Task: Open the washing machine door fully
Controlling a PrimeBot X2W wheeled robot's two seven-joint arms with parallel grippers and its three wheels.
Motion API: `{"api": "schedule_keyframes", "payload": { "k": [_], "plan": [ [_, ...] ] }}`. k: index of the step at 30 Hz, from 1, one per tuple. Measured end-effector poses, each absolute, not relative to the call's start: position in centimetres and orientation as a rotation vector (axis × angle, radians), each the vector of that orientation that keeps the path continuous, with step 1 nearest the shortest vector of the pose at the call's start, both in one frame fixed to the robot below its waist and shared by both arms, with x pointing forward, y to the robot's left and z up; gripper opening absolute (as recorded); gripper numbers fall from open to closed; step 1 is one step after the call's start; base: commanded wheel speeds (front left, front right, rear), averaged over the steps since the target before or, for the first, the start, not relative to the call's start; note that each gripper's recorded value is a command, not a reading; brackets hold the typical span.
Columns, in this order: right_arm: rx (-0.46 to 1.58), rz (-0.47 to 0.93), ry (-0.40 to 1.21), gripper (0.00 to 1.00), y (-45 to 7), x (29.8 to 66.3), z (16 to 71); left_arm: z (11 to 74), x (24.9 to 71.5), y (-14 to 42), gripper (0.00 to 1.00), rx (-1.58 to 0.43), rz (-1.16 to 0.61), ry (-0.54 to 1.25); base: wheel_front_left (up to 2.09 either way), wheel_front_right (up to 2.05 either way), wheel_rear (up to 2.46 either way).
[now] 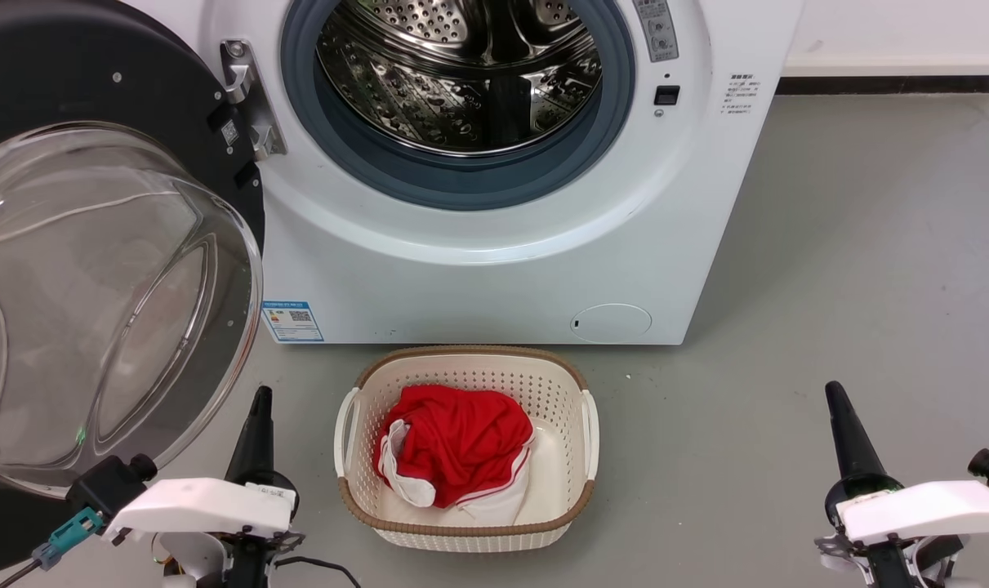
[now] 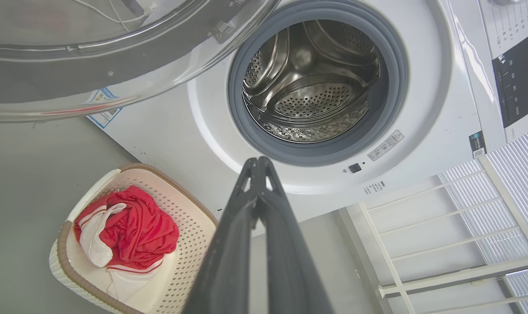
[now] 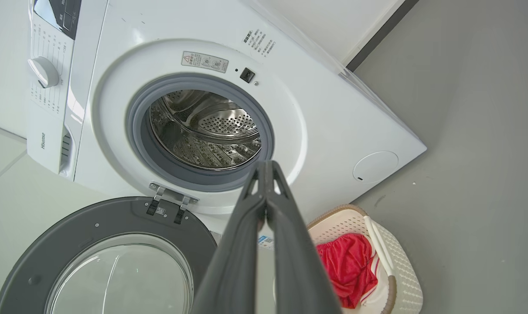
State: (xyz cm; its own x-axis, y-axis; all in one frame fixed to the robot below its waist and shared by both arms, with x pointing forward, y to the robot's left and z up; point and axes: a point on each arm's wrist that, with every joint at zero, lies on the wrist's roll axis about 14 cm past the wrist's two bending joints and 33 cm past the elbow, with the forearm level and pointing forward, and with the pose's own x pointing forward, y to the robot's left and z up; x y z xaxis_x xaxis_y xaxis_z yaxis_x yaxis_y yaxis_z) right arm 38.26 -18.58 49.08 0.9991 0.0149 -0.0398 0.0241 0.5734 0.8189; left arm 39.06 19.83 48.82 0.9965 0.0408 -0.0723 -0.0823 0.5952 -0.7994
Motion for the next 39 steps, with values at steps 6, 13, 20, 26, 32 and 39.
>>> {"api": "schedule_keyframes", "payload": {
  "k": [6, 13, 20, 26, 32, 39],
  "plan": [
    [1.027, -0.012, 0.047, 0.00, -18.76, 38.27, 49.04, 48.83, 39.02, 19.93, 0.00, -1.002, 0.074, 0.050, 0.00, 0.00, 0.00],
    [1.101, -0.016, 0.047, 0.00, -18.90, 38.36, 49.11, 48.94, 38.99, 19.92, 0.00, -1.080, 0.068, 0.048, 0.00, 0.00, 0.00],
    [1.171, -0.019, 0.042, 0.00, -19.09, 38.46, 49.28, 49.02, 38.96, 19.91, 0.00, -1.154, 0.066, 0.048, 0.00, 0.00, 0.00],
    [1.228, -0.023, 0.042, 0.00, -19.25, 38.43, 49.29, 49.17, 38.95, 19.90, 0.00, -1.214, 0.060, 0.044, 0.00, 0.00, 0.00],
    [1.280, -0.024, 0.041, 0.00, -19.36, 38.46, 49.35, 49.30, 38.92, 19.93, 0.00, -1.271, 0.055, 0.041, 0.00, 0.00, 0.00],
    [1.340, -0.022, 0.032, 0.00, -19.51, 38.60, 49.64, 49.46, 38.89, 19.98, 0.00, -1.333, 0.050, 0.037, 0.00, 0.00, 0.00]
  ]
}}
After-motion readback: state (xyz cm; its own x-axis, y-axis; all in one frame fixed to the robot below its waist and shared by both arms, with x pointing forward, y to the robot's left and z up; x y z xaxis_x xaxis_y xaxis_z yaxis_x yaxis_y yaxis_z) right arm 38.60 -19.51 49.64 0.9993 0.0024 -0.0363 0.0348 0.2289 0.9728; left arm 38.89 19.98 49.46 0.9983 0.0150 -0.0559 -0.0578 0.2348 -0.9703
